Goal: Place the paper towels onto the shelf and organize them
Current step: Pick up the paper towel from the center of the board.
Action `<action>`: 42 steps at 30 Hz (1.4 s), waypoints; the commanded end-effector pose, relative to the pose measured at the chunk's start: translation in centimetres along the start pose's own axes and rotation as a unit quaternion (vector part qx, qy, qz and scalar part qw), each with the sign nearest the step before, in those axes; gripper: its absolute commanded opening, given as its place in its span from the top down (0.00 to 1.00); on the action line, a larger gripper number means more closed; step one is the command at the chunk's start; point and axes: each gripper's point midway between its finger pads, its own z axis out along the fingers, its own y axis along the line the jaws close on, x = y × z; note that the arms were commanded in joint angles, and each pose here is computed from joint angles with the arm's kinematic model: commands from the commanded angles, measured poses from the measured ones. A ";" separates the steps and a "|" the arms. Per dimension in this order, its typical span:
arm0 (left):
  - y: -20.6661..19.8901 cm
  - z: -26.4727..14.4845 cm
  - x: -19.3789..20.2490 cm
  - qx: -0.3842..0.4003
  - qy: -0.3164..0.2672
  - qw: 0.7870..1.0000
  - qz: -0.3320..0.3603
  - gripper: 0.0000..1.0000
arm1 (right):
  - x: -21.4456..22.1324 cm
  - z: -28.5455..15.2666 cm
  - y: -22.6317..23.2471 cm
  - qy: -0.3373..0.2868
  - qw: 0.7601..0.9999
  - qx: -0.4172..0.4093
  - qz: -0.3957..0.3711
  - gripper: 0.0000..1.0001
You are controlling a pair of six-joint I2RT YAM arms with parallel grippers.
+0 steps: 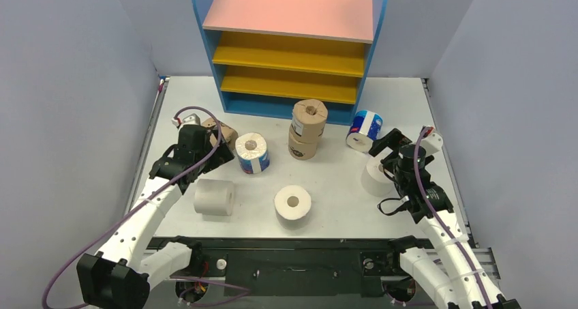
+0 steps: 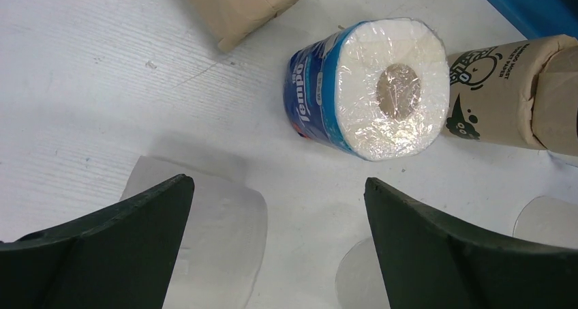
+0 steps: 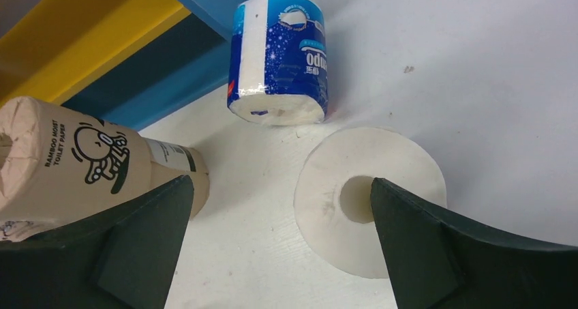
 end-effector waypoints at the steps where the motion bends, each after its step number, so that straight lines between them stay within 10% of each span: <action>1: -2.2 -0.8 -2.3 0.037 -0.034 0.999 0.010 0.04 | -1.1 -0.5 1.4 -0.004 0.999 -0.028 -0.039 0.02; 24: -7.6 -3.9 -2.9 0.117 -0.168 0.977 0.059 0.04 | -1.8 -2.8 5.7 -0.015 0.989 -0.117 -0.089 0.11; 42: -10.3 -5.0 -0.8 0.234 -0.127 0.963 0.038 0.04 | 0.1 -3.4 12.2 0.001 0.975 -0.132 -0.176 0.10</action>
